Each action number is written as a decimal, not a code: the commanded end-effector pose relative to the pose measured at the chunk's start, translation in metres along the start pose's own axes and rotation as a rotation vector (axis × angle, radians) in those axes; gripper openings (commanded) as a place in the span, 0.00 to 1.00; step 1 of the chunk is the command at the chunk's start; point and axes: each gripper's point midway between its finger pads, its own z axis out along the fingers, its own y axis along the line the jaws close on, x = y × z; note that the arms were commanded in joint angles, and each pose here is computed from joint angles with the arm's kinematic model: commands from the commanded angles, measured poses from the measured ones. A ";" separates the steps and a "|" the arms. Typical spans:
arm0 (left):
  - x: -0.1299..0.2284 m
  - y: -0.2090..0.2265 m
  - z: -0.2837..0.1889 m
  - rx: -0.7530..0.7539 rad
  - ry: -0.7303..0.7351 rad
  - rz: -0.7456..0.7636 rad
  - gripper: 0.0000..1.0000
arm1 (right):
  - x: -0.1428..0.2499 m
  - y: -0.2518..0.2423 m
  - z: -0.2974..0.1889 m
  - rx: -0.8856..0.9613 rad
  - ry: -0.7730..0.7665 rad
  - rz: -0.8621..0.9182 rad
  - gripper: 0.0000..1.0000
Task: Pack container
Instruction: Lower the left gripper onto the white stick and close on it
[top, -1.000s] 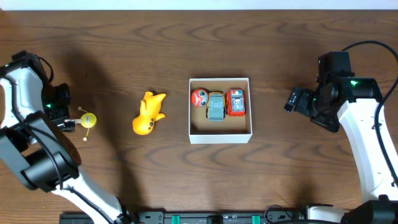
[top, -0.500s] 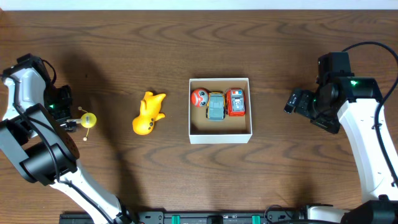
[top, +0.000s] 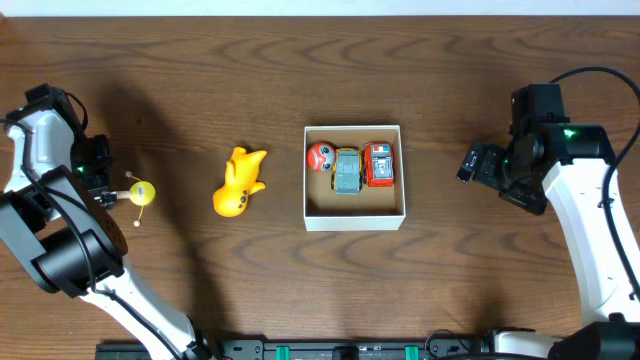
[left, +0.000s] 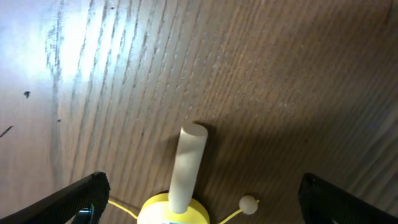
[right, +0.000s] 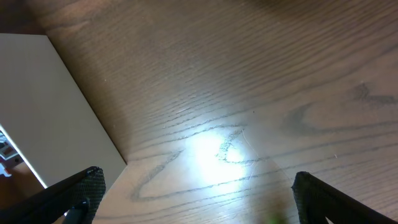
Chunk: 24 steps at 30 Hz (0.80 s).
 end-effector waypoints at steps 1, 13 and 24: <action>-0.003 0.009 0.016 -0.054 -0.017 0.023 0.98 | 0.002 0.002 0.001 -0.003 0.004 -0.016 0.99; 0.000 0.013 0.034 -0.095 -0.005 0.032 0.98 | 0.001 0.002 0.001 -0.003 0.003 -0.016 0.99; 0.005 0.012 0.039 -0.100 0.003 0.039 0.99 | 0.000 0.002 0.001 -0.006 -0.001 -0.016 0.99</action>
